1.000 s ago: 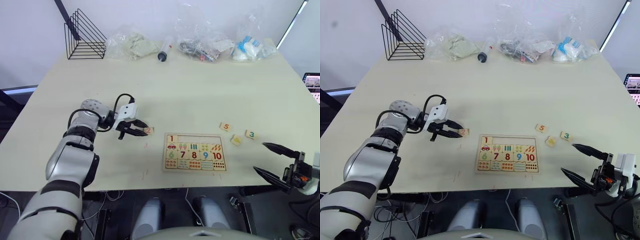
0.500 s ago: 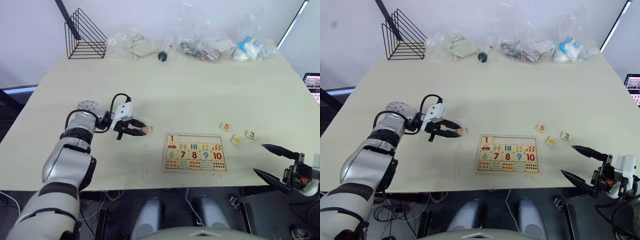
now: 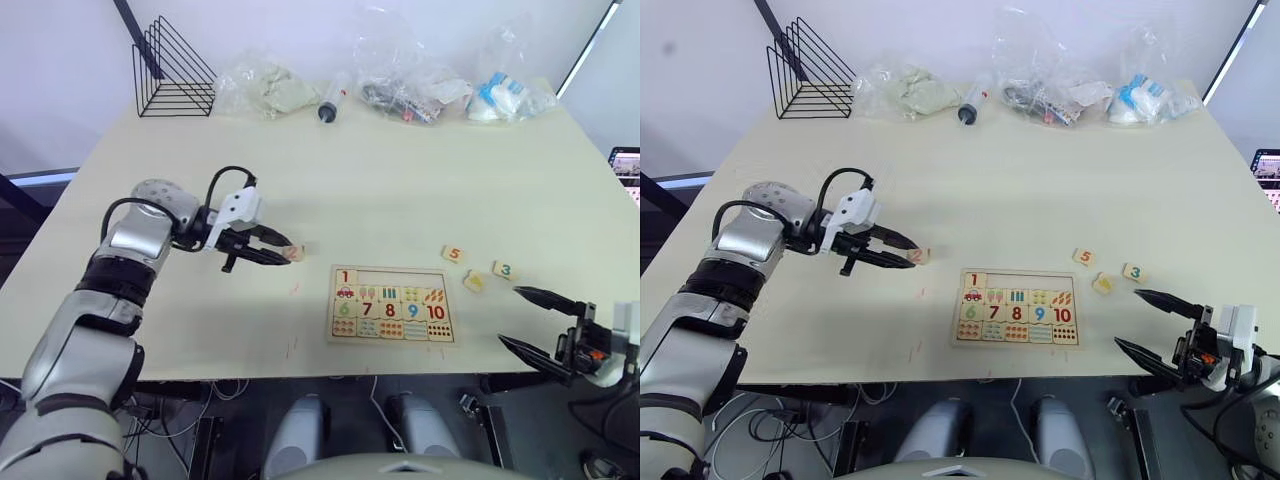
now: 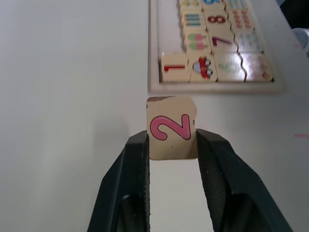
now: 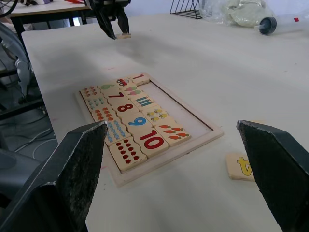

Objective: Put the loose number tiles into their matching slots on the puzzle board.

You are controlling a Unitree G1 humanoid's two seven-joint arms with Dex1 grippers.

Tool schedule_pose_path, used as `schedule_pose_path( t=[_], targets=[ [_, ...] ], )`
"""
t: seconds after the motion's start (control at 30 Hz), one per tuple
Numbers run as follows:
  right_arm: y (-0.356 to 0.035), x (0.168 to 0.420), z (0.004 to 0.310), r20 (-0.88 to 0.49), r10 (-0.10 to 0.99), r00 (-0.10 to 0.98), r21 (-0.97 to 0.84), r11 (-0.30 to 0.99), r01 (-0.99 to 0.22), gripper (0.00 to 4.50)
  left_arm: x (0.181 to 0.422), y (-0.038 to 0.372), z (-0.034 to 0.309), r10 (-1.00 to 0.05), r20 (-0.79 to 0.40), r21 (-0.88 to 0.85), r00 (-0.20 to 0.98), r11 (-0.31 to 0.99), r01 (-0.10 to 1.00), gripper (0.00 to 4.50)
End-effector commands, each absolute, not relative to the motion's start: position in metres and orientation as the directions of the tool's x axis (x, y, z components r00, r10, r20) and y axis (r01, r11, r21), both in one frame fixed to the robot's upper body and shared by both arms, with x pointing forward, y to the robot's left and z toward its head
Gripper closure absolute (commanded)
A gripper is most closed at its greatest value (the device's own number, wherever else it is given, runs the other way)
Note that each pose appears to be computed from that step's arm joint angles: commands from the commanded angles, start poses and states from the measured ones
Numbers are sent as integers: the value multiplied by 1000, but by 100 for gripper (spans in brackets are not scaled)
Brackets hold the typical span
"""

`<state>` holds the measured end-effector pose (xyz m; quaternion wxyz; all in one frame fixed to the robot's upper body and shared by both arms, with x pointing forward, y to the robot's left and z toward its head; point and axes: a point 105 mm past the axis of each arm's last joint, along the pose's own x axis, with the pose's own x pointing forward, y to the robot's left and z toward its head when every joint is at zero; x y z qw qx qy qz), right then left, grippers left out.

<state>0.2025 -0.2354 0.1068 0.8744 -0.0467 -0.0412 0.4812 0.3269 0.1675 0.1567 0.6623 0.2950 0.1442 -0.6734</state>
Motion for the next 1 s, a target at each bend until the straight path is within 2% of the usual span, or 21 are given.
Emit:
schedule_pose_path(
  t=[0.03,0.4,0.67,1.0],
  targets=[
    [-236,203,111,37,846,531,-148,530,-835,0,312,139,180,-819,-573,188,22,-106,976,359],
    [-236,204,115,41,842,538,-163,537,-828,0,313,81,180,-727,-681,284,92,-146,948,359],
    [-234,201,114,47,835,548,-162,548,-821,0,316,59,173,-637,-767,191,71,-121,974,359],
    [-234,196,113,51,823,566,-165,566,-808,0,320,54,159,-495,-865,190,81,-174,966,359]
  ],
)
